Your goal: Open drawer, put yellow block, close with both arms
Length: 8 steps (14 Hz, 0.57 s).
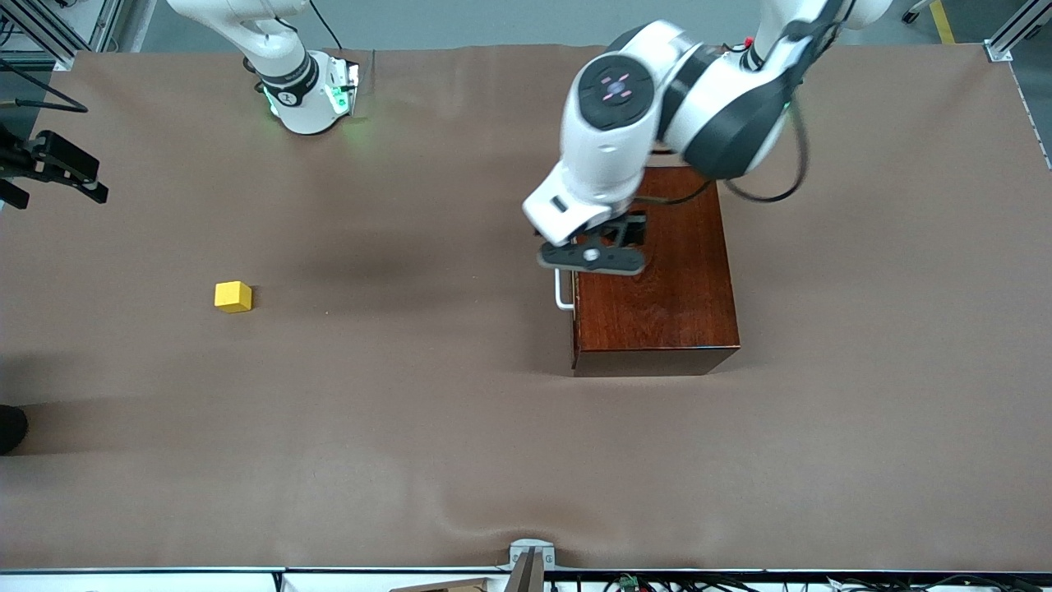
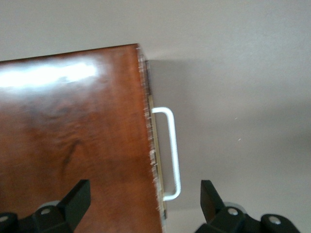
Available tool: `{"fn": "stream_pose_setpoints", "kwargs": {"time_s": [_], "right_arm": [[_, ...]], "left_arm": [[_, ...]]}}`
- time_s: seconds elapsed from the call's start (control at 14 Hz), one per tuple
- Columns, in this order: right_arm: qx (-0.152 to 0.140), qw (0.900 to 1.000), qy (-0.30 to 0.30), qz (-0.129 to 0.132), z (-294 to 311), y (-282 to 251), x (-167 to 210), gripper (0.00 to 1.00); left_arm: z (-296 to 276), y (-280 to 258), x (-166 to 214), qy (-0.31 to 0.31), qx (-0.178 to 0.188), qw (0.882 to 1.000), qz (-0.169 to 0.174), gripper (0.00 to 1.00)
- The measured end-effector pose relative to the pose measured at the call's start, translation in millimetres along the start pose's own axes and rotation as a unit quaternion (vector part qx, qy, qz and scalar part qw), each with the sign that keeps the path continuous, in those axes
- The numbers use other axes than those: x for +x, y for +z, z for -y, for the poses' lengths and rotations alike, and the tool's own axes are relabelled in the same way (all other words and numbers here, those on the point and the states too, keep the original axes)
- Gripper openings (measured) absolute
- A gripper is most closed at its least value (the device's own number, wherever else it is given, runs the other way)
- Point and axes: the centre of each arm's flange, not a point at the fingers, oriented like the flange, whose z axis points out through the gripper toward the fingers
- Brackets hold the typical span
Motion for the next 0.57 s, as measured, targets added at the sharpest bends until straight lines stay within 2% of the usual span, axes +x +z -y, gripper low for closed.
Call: {"fn": "stream_pose_setpoints", "kwargs": {"time_s": [0.21, 0.57], "right_arm": [[0.0, 1.0, 0.0, 0.0, 0, 0, 0, 1.0], [0.0, 1.0, 0.0, 0.0, 0, 0, 0, 1.0]], "left_arm": [[-34, 45, 4, -0.041, 0.002, 0.999, -0.001, 1.0], [-91, 115, -25, -0.076, 0.061, 0.995, -0.022, 1.0]]}}
